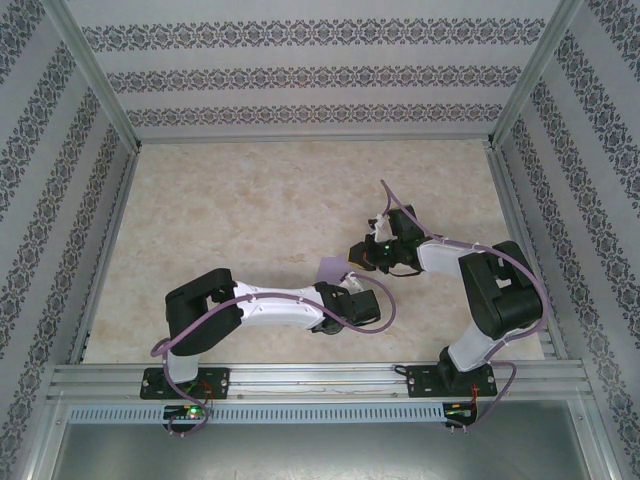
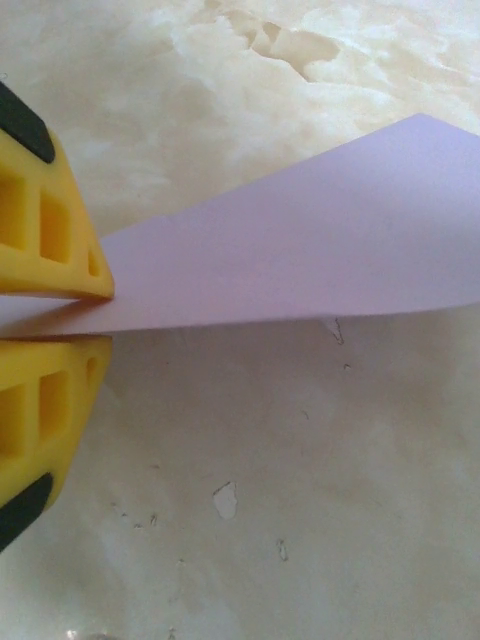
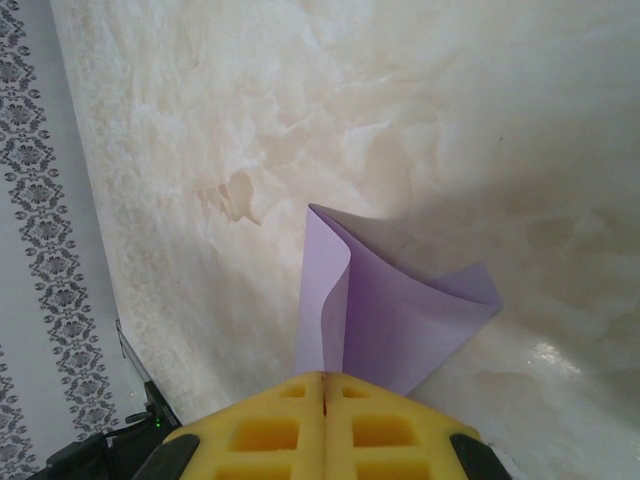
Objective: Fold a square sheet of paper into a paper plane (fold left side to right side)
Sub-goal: Fold the wing for the fifth time at the center of the table.
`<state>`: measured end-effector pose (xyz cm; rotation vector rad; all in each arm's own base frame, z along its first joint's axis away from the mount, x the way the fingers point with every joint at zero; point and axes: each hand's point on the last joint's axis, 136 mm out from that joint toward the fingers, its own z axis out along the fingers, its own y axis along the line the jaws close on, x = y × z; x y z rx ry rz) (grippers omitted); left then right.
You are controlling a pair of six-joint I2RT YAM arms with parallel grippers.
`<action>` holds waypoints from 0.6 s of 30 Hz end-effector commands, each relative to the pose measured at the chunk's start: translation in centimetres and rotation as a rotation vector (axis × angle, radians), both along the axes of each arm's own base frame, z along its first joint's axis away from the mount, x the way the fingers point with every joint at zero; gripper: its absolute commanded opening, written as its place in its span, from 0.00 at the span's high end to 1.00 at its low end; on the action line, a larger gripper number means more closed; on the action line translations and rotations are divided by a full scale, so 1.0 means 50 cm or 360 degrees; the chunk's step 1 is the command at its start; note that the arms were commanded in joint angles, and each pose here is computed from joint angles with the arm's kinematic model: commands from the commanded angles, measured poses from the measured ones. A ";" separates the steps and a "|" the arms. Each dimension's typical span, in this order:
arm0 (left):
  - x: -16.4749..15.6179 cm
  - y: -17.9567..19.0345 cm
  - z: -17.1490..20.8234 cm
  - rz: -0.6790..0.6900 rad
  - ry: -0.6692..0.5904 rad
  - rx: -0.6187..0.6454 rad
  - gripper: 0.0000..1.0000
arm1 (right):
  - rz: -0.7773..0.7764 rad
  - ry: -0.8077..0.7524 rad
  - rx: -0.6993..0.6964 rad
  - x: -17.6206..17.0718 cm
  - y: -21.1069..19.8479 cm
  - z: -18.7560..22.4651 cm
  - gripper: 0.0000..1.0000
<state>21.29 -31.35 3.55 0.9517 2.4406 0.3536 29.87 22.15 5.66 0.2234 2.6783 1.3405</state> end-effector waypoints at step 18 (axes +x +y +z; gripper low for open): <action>-0.015 -0.031 -0.010 0.0024 0.0173 -0.0268 0.97 | -0.0267 -0.0194 -0.0282 0.015 -0.155 0.029 0.68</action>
